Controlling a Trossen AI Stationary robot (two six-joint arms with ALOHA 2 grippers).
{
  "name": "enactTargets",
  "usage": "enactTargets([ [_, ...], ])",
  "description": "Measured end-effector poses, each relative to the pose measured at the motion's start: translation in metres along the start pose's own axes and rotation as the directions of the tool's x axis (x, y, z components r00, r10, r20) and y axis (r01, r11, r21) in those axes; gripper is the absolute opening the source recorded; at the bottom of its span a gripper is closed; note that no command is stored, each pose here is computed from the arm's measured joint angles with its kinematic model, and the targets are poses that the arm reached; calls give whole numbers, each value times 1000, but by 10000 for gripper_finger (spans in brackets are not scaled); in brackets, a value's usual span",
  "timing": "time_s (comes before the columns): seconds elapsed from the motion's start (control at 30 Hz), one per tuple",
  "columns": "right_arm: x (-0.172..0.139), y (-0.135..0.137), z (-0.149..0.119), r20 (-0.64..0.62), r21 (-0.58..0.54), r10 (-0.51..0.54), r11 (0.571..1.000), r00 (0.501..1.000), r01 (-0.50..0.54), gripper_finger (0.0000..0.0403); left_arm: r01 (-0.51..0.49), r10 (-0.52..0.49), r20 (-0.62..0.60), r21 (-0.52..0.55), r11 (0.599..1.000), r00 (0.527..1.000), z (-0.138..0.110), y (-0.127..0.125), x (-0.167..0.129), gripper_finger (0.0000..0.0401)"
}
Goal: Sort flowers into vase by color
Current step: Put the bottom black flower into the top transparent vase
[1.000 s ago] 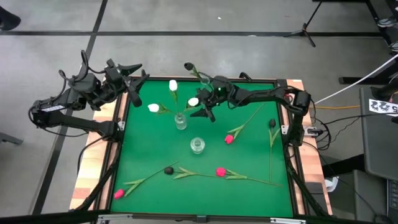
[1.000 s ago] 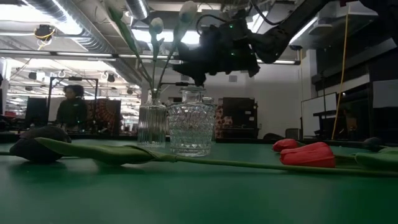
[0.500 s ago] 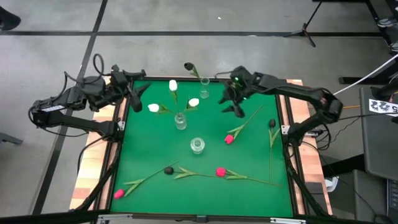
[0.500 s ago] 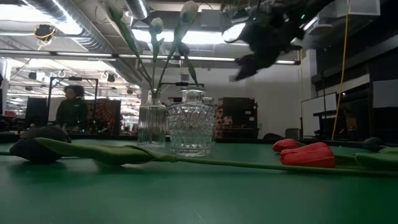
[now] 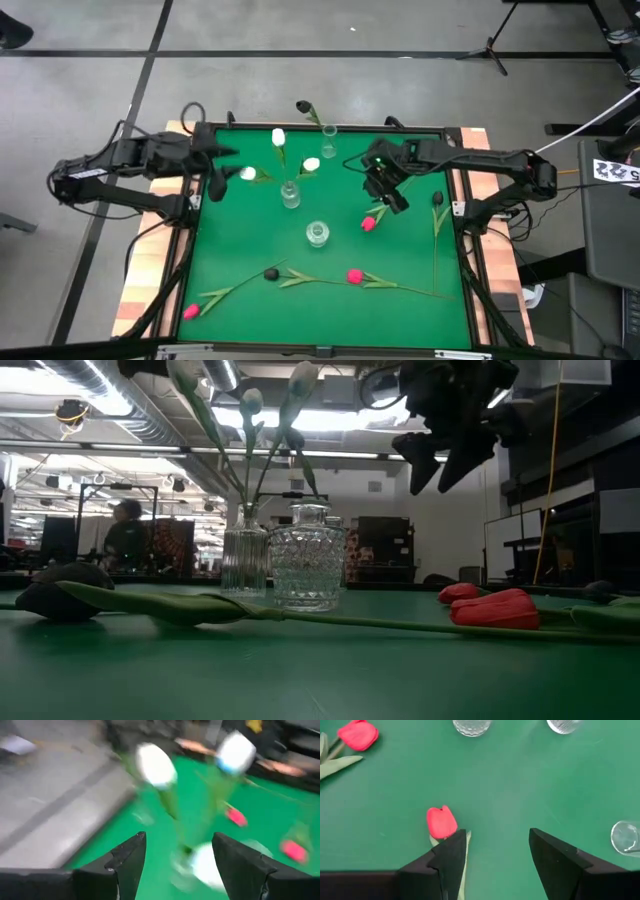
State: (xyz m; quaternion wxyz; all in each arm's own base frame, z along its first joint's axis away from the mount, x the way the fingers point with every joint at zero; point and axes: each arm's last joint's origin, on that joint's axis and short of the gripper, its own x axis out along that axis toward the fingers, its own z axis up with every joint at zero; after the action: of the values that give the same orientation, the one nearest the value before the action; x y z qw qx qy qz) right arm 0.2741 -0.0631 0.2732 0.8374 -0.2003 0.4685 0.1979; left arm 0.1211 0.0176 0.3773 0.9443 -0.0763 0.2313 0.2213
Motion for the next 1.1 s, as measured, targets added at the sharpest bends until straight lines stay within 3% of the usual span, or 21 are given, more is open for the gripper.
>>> enactTargets([
  [0.1,2,5,4,-4,2,17,1000,1000,-17,216,199,-206,-137,-67,978,969,-10,-9,0,224],
  [0.17,2,8,6,-5,10,23,1000,1000,-23,216,274,-294,-226,-119,954,929,-16,-15,0,224],
  [0.33,3,9,6,-18,62,17,998,1000,-16,216,351,-373,-362,-127,928,855,-26,-40,6,224],
  [0.57,2,13,1,-61,97,69,993,996,-63,216,378,-353,-493,-51,924,796,-39,-79,24,224],
  [0.7,2,16,1,-12,108,144,984,990,-142,216,398,-340,-564,-22,917,752,-51,-103,30,224],
  [0.93,6,34,15,33,48,239,969,970,-240,216,340,-327,-547,-82,937,770,-65,-130,20,224],
  [1.1,18,66,50,54,20,172,985,984,-173,216,340,-326,-526,-73,938,786,-76,-140,0,224],
])
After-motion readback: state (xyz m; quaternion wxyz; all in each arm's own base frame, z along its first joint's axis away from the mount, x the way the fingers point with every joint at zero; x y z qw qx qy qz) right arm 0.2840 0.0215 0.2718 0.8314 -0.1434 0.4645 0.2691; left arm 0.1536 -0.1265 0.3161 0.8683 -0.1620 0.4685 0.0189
